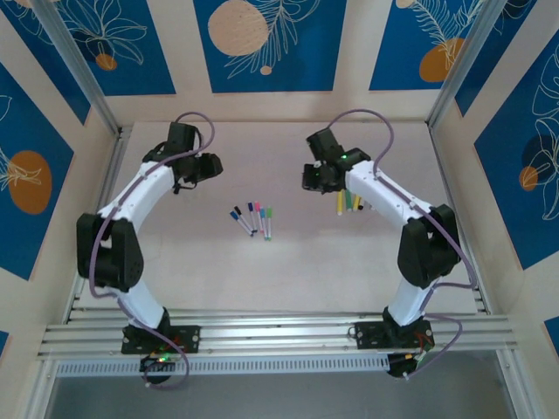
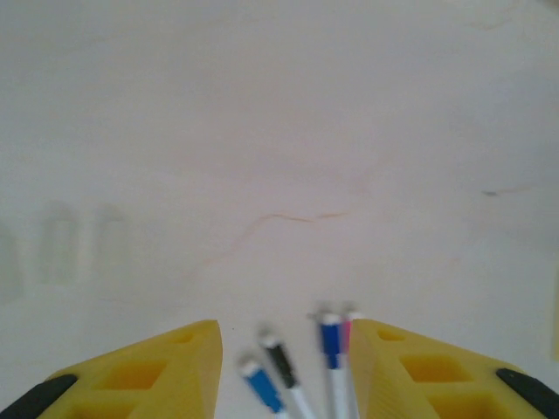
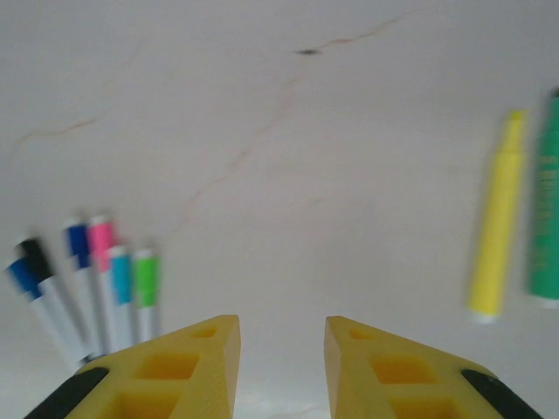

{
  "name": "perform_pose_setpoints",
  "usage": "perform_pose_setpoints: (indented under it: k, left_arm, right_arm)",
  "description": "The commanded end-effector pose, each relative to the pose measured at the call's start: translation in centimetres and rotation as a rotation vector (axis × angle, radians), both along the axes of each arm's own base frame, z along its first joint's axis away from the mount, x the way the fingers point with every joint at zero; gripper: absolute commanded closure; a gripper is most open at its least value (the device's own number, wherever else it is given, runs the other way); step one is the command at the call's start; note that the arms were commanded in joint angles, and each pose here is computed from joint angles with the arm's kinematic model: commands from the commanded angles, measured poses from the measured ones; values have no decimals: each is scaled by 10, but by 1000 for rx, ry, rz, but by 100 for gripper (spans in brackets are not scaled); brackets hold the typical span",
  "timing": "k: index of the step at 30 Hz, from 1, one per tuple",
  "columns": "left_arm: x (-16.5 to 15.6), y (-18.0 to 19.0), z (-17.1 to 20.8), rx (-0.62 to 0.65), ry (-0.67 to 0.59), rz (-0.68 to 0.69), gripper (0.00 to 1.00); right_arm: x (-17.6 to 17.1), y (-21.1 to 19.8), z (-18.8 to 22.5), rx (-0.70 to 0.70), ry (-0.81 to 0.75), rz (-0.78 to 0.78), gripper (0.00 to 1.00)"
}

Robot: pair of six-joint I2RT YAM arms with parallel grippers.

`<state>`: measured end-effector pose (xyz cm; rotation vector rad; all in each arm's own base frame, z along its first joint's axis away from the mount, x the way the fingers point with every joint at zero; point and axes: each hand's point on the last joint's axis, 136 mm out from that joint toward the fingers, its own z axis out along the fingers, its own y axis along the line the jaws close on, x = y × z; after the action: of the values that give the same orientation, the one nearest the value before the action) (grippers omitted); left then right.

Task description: Open the pen caps

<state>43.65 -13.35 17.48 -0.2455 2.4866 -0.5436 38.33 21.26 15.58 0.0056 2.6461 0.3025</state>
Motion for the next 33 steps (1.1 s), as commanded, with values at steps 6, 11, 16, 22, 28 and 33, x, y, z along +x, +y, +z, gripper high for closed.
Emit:
perform_pose_setpoints:
  k: [6,11,16,22,28,33]
  left_arm:
    - [-9,-56,17,-268,-15,-121,50]
    - [-11,-63,11,-318,3,-128,47]
    - [-14,-63,1,-319,25,-131,52]
    - [-18,-58,-10,-244,60,-133,59]
    - [-23,-61,-22,-202,97,-149,61]
    - [-24,-65,-31,-210,119,-155,62]
  right_arm:
    - [-45,73,-39,8,150,122,70]
    - [-51,96,-57,-4,192,157,72]
    - [-50,102,-76,-31,228,154,76]
    - [-50,106,-95,-47,271,161,82]
    - [-53,110,-105,-54,304,172,80]
    - [-56,112,-113,-68,326,181,79]
